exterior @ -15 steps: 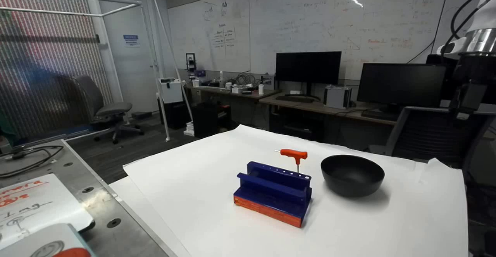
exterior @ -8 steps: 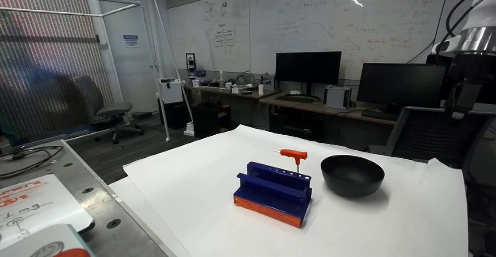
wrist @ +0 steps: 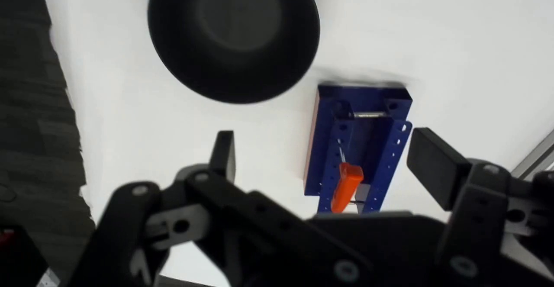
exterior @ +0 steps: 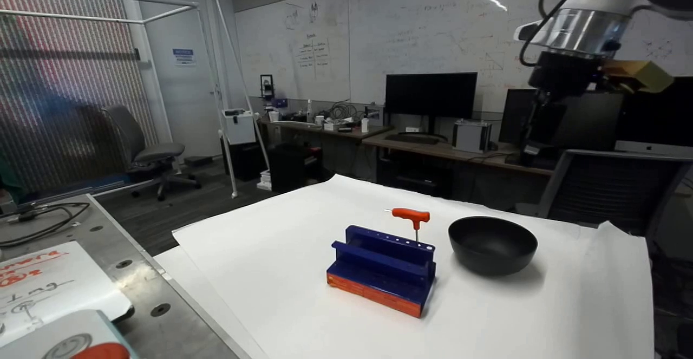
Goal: Remove the screwdriver from the object and put it in the bowl
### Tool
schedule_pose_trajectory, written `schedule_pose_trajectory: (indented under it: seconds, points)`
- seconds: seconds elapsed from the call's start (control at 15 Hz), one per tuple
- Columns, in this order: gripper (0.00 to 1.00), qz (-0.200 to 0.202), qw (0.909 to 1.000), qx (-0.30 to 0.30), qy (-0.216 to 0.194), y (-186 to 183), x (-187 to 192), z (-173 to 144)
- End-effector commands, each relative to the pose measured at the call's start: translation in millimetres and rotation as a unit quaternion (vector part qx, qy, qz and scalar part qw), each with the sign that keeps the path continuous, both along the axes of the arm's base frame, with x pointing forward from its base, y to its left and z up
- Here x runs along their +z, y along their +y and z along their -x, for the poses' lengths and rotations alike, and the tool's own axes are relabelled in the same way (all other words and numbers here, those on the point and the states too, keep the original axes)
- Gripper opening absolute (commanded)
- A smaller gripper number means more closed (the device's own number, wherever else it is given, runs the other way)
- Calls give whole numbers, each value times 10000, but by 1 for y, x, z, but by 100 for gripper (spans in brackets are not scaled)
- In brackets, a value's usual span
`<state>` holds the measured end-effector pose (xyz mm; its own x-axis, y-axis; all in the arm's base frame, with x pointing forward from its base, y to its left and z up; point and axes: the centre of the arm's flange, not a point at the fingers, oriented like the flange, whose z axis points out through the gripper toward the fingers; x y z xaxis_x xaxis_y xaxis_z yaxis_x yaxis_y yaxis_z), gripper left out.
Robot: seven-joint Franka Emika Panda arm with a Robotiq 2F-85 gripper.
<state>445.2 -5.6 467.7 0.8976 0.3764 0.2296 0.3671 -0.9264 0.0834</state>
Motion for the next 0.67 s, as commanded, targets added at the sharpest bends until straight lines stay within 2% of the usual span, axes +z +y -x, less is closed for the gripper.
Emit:
schedule_pose_trajectory:
  seconds: [0.0,0.33,0.6]
  points:
    - [100,163,9994,276,-125,47,-21,-63]
    - [100,795,9965,241,-15,99,-74,-106]
    - [100,946,9951,144,266,119,-101,-129]
